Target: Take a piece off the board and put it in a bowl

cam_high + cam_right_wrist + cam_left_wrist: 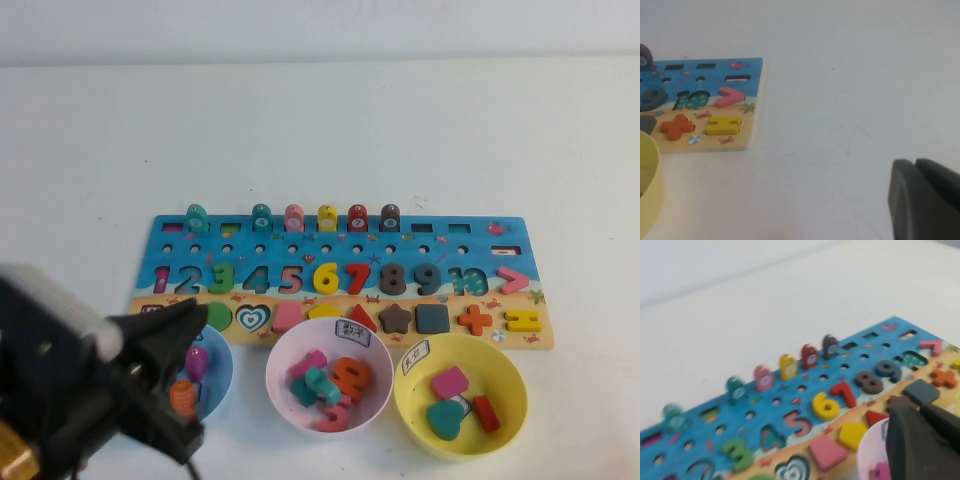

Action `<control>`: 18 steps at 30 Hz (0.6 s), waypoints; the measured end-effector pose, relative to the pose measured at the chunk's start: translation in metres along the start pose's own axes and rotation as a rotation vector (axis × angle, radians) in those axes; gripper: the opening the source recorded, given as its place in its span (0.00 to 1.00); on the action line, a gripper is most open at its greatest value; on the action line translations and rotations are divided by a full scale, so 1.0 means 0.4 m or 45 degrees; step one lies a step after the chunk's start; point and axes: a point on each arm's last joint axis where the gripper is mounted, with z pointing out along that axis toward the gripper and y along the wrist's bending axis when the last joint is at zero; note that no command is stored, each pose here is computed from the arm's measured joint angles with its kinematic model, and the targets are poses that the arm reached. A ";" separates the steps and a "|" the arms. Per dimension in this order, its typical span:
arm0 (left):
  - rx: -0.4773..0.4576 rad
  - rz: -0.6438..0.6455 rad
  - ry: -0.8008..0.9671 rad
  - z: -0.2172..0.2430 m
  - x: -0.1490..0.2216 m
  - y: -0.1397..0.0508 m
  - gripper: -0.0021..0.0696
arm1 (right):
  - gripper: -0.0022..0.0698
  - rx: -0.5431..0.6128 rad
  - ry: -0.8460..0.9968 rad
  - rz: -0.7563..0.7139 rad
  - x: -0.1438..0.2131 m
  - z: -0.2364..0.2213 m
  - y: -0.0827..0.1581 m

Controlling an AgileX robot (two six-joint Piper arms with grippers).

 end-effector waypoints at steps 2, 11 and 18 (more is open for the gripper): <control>-0.053 -0.051 -0.052 -0.040 0.045 0.014 0.03 | 0.01 0.000 0.000 0.000 0.000 0.000 0.000; -0.386 -0.138 -0.162 -0.184 0.177 0.064 0.03 | 0.01 0.000 0.000 0.000 0.000 0.000 0.000; -0.666 -0.139 -0.080 -0.252 0.228 0.076 0.03 | 0.01 0.000 0.000 0.000 0.000 0.000 0.000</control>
